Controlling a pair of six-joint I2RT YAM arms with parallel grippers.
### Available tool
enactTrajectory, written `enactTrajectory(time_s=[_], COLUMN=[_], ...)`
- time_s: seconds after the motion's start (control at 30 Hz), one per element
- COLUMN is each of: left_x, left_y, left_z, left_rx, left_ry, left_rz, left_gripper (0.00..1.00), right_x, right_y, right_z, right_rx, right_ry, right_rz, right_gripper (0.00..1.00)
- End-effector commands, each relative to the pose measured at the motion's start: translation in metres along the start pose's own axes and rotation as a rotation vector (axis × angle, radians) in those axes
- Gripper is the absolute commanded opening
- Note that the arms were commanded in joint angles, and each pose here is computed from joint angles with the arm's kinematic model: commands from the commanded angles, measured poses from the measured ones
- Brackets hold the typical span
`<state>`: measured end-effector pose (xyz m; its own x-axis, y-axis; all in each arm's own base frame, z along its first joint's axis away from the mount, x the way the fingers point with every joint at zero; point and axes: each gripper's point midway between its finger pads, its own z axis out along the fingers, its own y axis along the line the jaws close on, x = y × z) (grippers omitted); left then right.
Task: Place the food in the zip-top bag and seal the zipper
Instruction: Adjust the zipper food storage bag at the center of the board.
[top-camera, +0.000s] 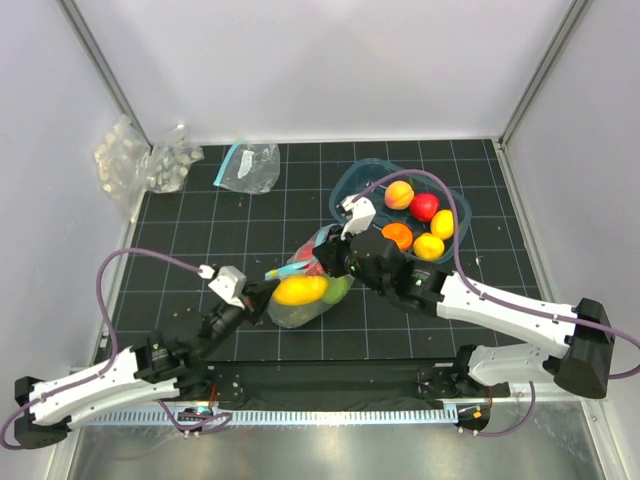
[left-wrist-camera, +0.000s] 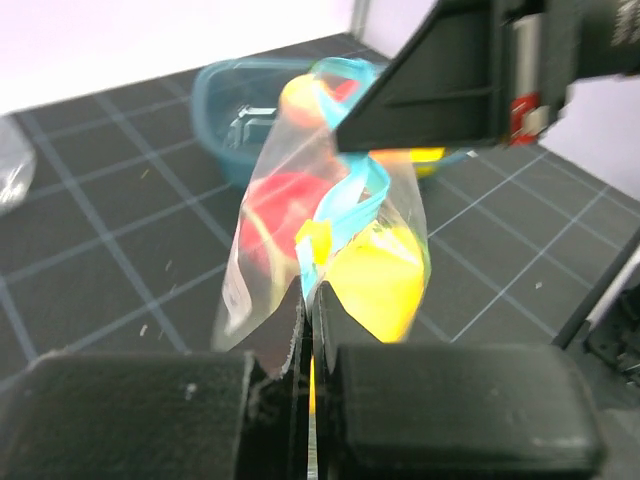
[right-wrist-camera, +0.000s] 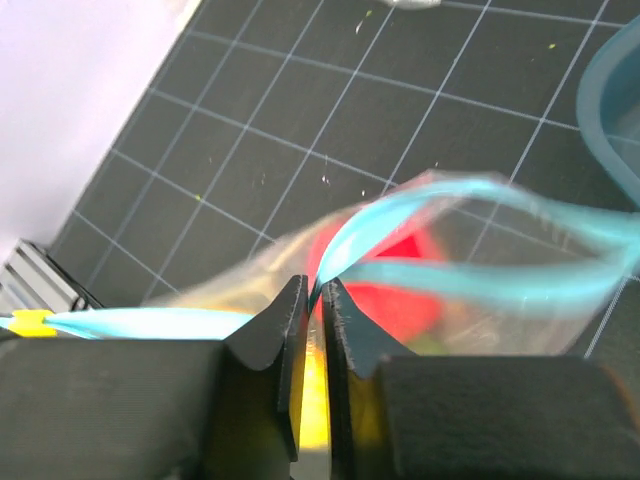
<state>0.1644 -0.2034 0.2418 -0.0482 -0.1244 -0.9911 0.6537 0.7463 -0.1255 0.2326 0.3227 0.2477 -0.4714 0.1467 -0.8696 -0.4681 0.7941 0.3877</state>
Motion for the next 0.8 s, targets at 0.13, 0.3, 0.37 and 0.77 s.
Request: enactTrajectory(time_s=[0.13, 0.3, 0.37, 0.77], left_x=[0.016, 0.018, 0.023, 0.031], left_y=[0.035, 0.025, 0.020, 0.000], left_z=[-0.029, -0.026, -0.021, -0.009], left_rx=[-0.110, -0.058, -0.049, 0.031], left_ry=[-0.084, -0.065, -0.021, 0.046], left_rz=[-0.109, -0.074, -0.050, -0.010], left_gripper=[0.00, 0.01, 0.00, 0.00], right_x=[-0.018, -0.022, -0.025, 0.009], right_y=[0.009, 0.014, 0.024, 0.080], right_z=[0.000, -0.006, -0.011, -0.055], right_rx=[-0.060, -0.105, -0.177, -0.722], right_ry=[-0.043, -0.054, -0.059, -0.122], right_rz=[-0.048, -0.102, -0.190, -0.628], right_gripper=[0.26, 0.49, 0.48, 0.50])
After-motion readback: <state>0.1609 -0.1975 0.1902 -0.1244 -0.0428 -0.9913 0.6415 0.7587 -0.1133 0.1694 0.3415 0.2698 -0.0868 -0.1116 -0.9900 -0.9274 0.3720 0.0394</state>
